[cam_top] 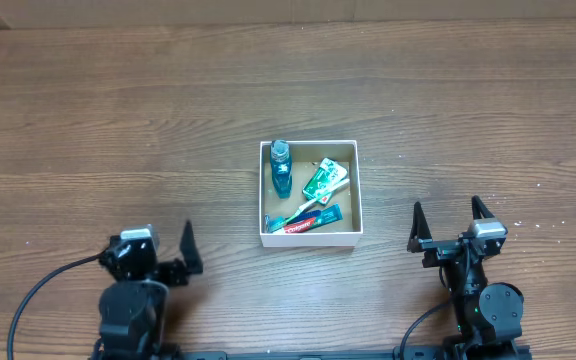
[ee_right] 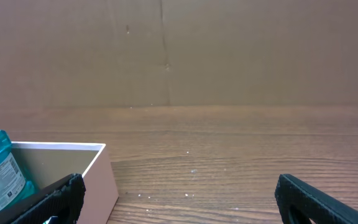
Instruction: Pack container
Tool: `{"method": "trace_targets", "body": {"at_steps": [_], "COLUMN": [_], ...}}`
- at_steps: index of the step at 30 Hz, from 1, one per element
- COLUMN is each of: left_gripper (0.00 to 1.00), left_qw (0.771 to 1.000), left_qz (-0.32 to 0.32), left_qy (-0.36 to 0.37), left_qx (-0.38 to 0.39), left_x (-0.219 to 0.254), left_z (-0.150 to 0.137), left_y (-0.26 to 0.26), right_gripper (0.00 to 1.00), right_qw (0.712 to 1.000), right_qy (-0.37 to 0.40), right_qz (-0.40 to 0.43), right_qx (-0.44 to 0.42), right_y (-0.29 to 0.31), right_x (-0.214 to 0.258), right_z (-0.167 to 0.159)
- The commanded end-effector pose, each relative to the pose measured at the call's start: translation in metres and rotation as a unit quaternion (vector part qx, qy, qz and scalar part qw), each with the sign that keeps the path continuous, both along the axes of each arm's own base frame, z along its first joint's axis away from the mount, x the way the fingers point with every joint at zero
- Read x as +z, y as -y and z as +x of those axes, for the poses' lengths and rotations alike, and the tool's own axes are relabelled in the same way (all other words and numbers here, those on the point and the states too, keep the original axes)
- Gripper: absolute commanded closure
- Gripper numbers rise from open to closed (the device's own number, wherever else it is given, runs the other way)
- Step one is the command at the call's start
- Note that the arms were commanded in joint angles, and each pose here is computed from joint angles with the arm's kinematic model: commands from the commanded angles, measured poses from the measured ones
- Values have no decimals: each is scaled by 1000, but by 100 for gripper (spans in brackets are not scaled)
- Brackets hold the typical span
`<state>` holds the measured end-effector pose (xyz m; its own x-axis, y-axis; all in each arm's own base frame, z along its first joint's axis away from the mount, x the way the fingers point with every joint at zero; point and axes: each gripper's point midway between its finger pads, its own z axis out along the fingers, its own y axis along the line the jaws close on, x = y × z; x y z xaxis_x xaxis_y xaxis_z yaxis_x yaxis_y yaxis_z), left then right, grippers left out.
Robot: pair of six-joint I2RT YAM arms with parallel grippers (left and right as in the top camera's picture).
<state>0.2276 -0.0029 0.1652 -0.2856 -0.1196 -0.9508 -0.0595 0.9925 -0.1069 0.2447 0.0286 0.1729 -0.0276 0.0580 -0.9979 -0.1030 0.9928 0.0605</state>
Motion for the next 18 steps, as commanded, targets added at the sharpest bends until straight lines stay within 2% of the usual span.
{"method": "trace_targets", "body": {"at_steps": [1,4,8,18], "left_gripper": [0,0,0,0], "left_qw": [994,985,990,991], "left_qz": [43,70,75,57], "left_qy": [93,149,109,110], "left_qx": [-28,-49,-52,-54], "left_x": [7,10,-9,-9], "left_z": [14,19,18,18], "left_y": [5,10,10,12], "right_gripper": [0,0,0,0], "right_qw": [1000,1000,1000,1000], "right_qy": [1,1,1,1], "right_qz": [-3,-3,-3,-3], "right_qx": [-2,-2,-2,-2], "right_y": [1,1,1,1], "right_x": [-2,-2,-2,-2], "right_z": [0,0,0,0]}}
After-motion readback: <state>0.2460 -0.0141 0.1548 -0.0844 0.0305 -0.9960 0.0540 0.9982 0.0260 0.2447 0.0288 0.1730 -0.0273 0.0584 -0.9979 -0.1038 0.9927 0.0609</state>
